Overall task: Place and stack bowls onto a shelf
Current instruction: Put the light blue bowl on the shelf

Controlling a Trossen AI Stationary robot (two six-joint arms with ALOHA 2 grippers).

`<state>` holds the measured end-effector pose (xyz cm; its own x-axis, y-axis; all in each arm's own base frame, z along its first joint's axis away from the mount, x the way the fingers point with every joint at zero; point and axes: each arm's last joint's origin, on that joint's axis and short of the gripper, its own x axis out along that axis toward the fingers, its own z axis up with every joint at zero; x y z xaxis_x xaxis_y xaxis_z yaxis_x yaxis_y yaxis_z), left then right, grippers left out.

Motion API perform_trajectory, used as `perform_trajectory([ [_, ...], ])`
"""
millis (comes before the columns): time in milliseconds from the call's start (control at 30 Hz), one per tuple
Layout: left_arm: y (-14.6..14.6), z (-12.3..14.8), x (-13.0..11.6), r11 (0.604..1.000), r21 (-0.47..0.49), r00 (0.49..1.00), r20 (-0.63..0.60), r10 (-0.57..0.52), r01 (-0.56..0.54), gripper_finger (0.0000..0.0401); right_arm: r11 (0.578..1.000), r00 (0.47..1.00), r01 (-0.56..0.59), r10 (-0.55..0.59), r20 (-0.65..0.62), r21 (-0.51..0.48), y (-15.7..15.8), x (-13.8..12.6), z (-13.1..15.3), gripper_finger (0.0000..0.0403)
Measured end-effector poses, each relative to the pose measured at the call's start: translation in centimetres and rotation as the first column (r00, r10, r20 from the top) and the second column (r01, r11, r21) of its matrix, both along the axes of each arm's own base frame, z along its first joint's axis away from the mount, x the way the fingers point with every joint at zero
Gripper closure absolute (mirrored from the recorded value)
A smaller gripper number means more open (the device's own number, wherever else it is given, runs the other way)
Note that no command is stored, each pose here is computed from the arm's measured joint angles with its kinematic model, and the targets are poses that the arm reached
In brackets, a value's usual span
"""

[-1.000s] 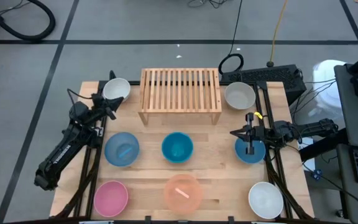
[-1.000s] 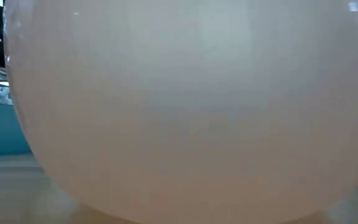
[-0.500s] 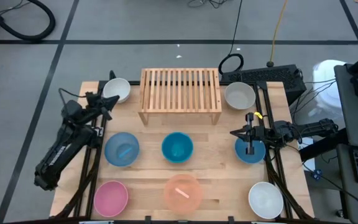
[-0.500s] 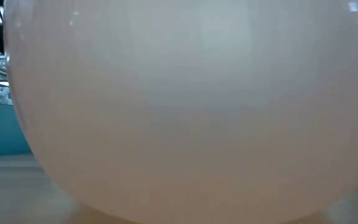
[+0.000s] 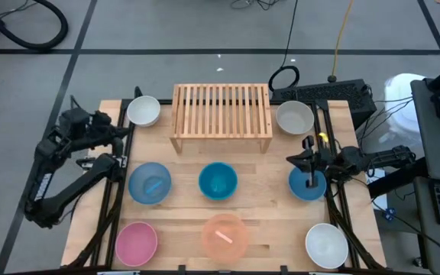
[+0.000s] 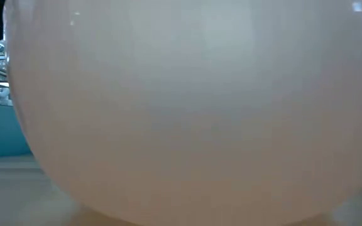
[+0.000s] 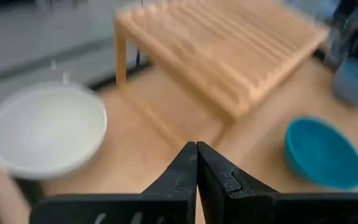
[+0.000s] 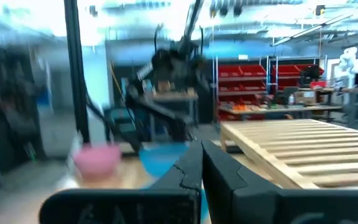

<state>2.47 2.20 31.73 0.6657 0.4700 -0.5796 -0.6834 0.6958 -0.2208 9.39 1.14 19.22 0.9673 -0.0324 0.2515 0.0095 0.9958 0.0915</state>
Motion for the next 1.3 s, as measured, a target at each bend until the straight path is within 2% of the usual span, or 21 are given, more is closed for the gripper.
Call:
perform_trajectory([
  [67,0.2,0.1,0.1,0.995,-0.095,0.998,-0.056,0.002,-0.007,0.0394,0.998,0.999,-0.015,0.013,0.046,0.056,0.0,-0.1,0.4,0.0403],
  [200,0.9,-0.5,0.6,0.959,-0.278,0.989,-0.148,0.009,-0.050,0.0394,0.999,0.995,-0.013,0.009,0.095,0.048,0.0,-0.3,0.9,0.0403],
  [333,1.9,-0.9,1.2,0.931,-0.360,0.978,-0.206,-0.018,-0.059,0.0394,1.000,0.995,-0.001,0.000,0.102,0.016,-0.1,-0.3,0.9,0.0403],
  [533,3.3,-1.3,2.4,0.890,-0.456,0.977,-0.202,-0.068,-0.033,0.0389,1.000,0.995,0.000,-0.001,0.101,0.013,-0.1,-0.3,0.9,0.0403],
  [767,4.3,-1.6,3.2,0.846,-0.533,0.978,-0.190,-0.084,-0.031,0.0349,1.000,0.995,-0.001,-0.001,0.101,0.013,-0.1,-0.3,0.9,0.0403],
  [1000,4.3,-1.6,3.7,0.816,-0.577,0.980,-0.148,-0.134,0.024,0.0339,1.000,0.995,-0.001,-0.001,0.101,0.013,-0.1,-0.3,0.9,0.0403],
  [1067,4.2,-1.6,3.8,0.821,-0.568,0.973,-0.149,-0.177,0.063,0.0339,1.000,0.995,-0.001,-0.001,0.101,0.013,-0.1,-0.3,0.9,0.0403],
  [1167,3.6,-1.7,4.0,0.823,-0.541,0.939,-0.162,-0.303,0.172,0.0339,1.000,0.995,-0.001,-0.001,0.101,0.013,0.0,-0.3,0.9,0.0403],
  [1300,3.3,-1.7,4.4,0.812,-0.548,0.926,-0.161,-0.340,0.202,0.0338,1.000,0.995,-0.001,-0.001,0.101,0.013,-0.1,-0.3,0.9,0.0403],
])
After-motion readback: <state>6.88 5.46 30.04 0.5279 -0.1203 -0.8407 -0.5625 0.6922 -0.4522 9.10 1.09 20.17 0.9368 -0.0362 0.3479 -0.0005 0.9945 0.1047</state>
